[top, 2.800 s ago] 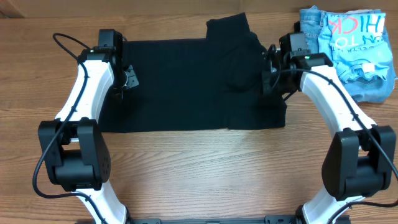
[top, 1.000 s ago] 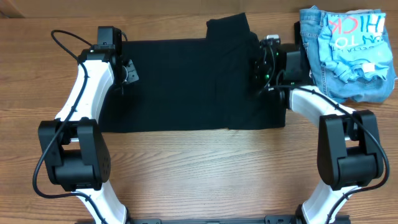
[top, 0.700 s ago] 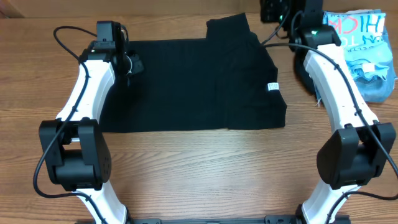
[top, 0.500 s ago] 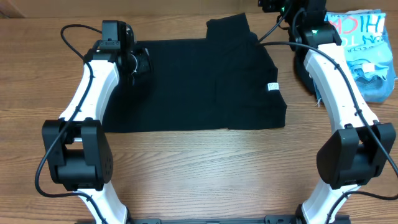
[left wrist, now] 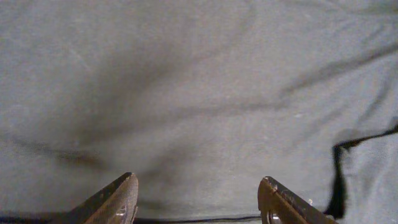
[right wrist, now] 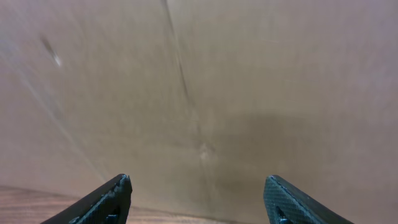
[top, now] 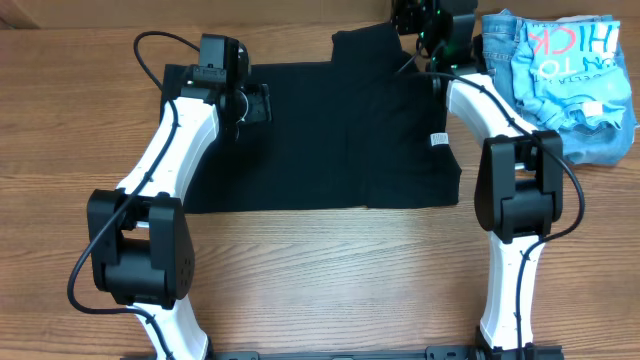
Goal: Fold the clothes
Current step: 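Grasp the shirt's top corners with both grippers and pull outward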
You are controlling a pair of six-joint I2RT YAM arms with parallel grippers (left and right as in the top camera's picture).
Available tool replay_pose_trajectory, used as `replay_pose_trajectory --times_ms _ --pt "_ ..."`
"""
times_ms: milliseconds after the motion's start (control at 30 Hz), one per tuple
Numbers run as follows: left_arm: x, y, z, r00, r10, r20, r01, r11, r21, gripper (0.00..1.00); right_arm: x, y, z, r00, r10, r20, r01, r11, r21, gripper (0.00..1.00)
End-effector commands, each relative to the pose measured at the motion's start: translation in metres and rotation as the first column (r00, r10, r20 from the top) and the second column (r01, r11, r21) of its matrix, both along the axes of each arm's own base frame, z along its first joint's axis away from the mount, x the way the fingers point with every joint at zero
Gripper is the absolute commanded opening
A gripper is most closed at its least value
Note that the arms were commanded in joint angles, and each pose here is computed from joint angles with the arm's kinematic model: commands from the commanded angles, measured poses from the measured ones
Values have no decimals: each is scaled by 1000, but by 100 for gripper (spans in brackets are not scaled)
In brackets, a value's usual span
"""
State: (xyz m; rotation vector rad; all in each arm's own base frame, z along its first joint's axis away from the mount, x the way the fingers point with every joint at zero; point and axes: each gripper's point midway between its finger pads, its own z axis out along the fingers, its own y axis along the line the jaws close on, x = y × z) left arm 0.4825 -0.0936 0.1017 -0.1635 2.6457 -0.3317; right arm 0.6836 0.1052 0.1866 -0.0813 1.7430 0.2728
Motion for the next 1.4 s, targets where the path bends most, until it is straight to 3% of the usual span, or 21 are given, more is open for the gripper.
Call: replay_pose_trajectory --times_ms 0,100,233,367,500,533,667,933,1367 --pt "6 10 4 1000 7 26 -9 997 70 66 4 0 -10 1000 -15 -27 15 1000 -2 71" --pt "6 10 4 1000 8 26 -9 997 71 66 2 -3 -20 990 -31 -135 28 999 -22 68" --pt "6 10 4 1000 8 26 -9 997 71 66 2 -3 42 980 -32 -197 26 999 -32 68" --pt "5 10 4 1000 8 25 -9 997 71 66 -9 0 60 968 -26 -251 17 999 -40 67" --pt "4 10 4 1000 7 20 -9 997 71 66 1 16 24 963 -13 -271 -1 999 -51 67" --pt "3 10 3 1000 7 14 -8 997 72 66 9 18 -11 954 -21 -299 3 998 -61 67" --pt "2 11 2 1000 8 10 -8 997 73 66 21 20 -78 939 -24 -342 0 998 -68 68" --pt "0 11 1 1000 7 -2 -7 997 76 67 30 14 -134 933 -64 -355 31 995 -99 68" --pt "0 11 1 1000 -1 0 1 997 82 68 9 8 -199 864 -83 -497 9 989 -151 67"
